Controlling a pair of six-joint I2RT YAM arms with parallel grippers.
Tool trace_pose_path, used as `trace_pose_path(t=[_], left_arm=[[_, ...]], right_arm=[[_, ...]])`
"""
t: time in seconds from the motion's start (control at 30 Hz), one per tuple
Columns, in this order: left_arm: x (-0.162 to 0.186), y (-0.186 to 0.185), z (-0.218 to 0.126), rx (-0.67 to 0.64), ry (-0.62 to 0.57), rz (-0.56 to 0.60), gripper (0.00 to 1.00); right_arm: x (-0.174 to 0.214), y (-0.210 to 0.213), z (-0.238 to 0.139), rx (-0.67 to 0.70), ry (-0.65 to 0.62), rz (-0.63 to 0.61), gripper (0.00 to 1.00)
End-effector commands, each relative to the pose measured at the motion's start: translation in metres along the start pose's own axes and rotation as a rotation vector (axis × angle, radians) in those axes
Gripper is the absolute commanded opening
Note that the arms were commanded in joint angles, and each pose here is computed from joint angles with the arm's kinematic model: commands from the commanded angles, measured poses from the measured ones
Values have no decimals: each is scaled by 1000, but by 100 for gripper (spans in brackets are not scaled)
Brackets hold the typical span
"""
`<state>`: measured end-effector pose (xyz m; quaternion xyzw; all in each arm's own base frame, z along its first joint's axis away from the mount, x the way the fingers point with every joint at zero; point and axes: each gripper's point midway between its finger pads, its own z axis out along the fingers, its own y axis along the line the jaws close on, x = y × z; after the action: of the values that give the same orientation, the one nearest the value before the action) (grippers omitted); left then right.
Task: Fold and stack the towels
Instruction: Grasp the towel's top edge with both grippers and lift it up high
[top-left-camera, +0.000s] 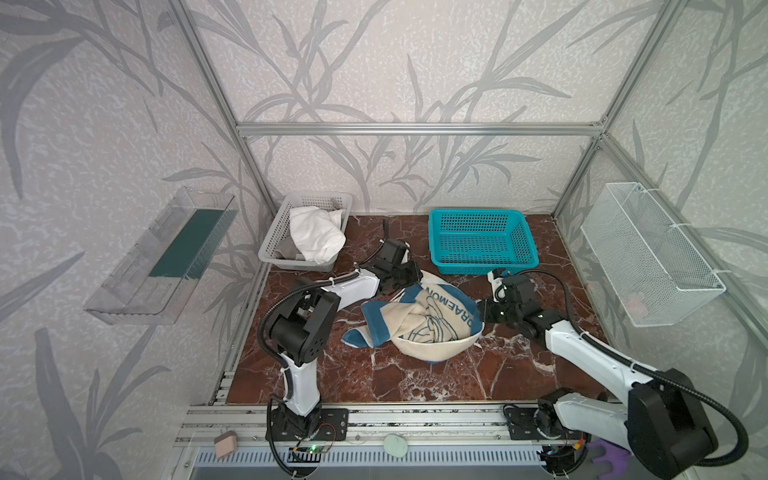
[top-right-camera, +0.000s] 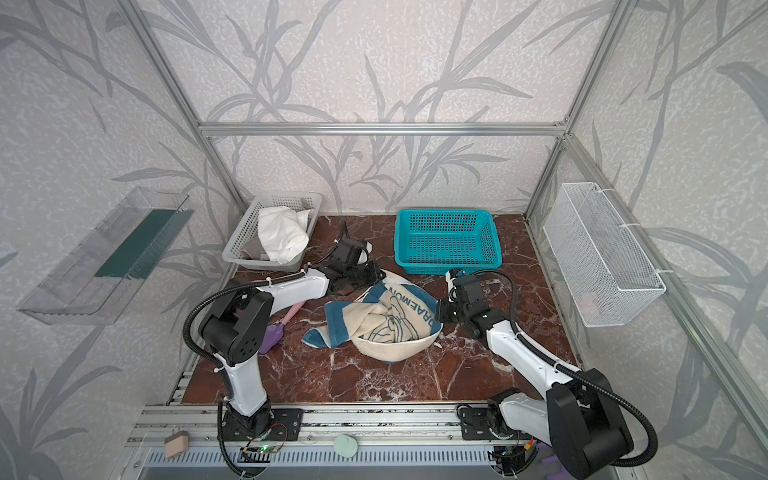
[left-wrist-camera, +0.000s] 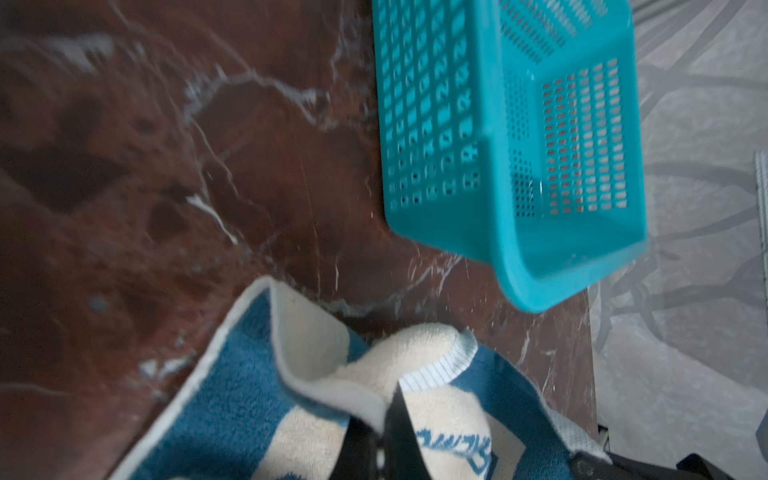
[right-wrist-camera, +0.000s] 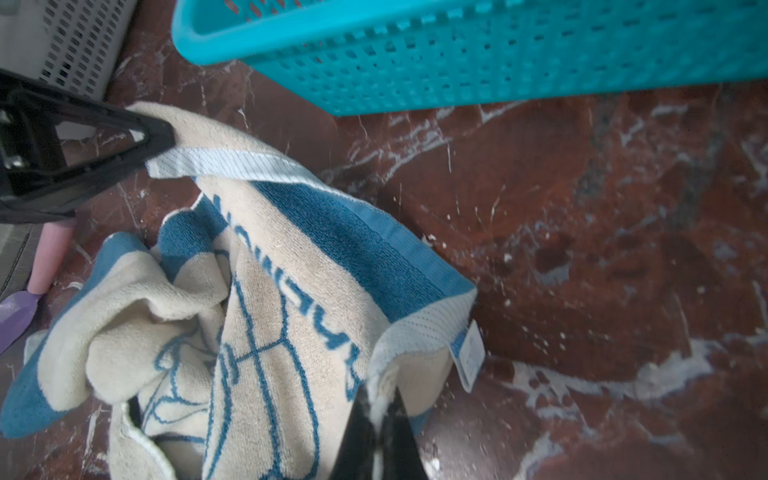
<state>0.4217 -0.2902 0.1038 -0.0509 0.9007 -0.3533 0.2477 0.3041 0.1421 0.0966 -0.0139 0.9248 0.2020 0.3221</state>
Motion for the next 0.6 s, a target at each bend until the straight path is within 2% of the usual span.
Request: trace_pose_path(t=[0.0, 0.13, 0.4, 0.57], left_arm=[[-27, -8, 1, -4, -35, 42, 0], [-37, -28, 28, 22, -2, 62, 0], [-27, -86, 79, 91, 49, 136, 0], [-39, -97, 75, 93, 28, 176, 0]], right_arm=[[-22, 5, 8, -17, -24, -41, 0], [-34, -11, 11, 2, -18, -7, 0], [-55, -51, -19, 57, -63, 46, 0], [-61, -55, -37, 70, -90, 43, 0]])
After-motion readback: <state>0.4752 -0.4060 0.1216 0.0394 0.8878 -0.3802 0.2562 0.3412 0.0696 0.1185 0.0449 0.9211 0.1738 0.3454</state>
